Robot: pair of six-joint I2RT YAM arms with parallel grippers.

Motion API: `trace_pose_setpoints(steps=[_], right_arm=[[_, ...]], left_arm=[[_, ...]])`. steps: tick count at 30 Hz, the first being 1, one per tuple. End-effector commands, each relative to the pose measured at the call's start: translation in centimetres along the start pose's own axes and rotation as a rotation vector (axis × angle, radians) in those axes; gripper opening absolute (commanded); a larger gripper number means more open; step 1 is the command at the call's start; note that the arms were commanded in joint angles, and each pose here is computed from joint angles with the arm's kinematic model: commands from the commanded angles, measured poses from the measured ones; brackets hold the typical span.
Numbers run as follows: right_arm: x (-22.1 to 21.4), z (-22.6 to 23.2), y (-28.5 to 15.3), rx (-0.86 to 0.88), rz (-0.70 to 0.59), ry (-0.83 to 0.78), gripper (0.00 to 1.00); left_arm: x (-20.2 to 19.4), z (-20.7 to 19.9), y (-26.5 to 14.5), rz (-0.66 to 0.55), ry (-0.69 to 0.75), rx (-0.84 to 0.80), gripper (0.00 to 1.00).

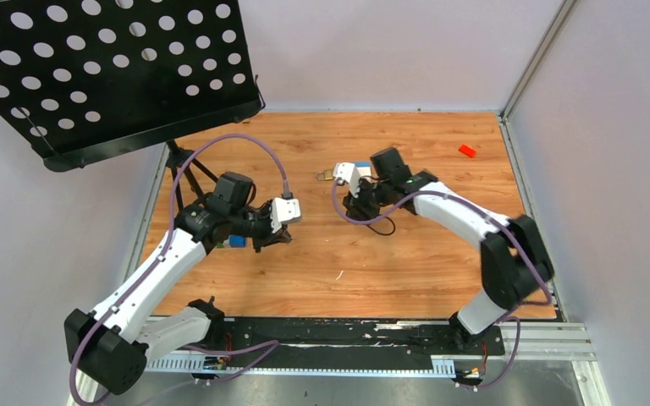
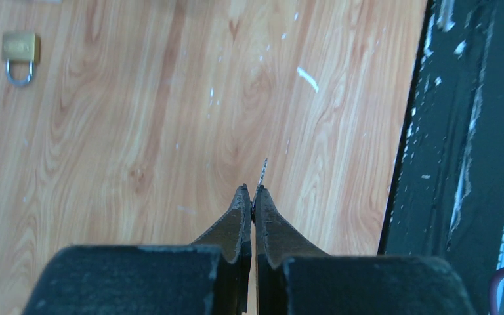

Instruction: Unlock with the key

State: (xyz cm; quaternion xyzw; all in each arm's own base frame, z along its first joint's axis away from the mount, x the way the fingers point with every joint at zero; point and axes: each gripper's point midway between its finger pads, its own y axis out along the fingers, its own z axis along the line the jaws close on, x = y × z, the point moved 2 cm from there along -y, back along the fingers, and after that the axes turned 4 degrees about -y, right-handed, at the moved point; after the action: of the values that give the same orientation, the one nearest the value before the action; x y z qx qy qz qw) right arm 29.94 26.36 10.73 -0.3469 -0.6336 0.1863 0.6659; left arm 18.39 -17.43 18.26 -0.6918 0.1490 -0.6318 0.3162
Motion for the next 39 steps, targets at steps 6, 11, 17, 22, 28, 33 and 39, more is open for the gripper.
trace_pose_setpoints(steps=[6, 11, 17, 22, 28, 33, 39], right_arm=[[4.7, 6.1, -9.9, 0.083, -0.258, -0.412, 0.0], [6.0, 5.9, -13.3, -0.144, -0.371, -0.585, 0.0], [6.0, 7.2, -15.3, -0.211, -0.421, -0.698, 0.0], [6.6, 7.3, -18.1, -0.334, -0.426, -0.811, 0.0], [7.2, 7.1, -21.2, -0.438, -0.433, -0.845, 0.0], [7.3, 7.5, -22.8, -0.459, -0.444, -0.85, 0.0], [7.8, 9.2, -24.0, -0.394, -0.501, -0.839, 0.0]], left_arm=[[6.2, -0.9, 1.8, -0.15, -0.047, -0.304, 0.0], [8.4, -1.8, 3.0, -0.16, -0.132, -0.466, 0.0], [10.5, -3.8, 5.4, -0.131, -0.121, -0.506, 0.0], [13.8, -4.9, 6.3, -0.185, -0.227, -0.539, 0.0], [16.6, -5.0, 5.9, -0.256, -0.318, -0.518, 0.0], [17.9, -4.5, 6.0, -0.248, -0.345, -0.482, 0.0], [19.1, -3.9, 6.5, -0.253, -0.389, -0.464, 0.0]])
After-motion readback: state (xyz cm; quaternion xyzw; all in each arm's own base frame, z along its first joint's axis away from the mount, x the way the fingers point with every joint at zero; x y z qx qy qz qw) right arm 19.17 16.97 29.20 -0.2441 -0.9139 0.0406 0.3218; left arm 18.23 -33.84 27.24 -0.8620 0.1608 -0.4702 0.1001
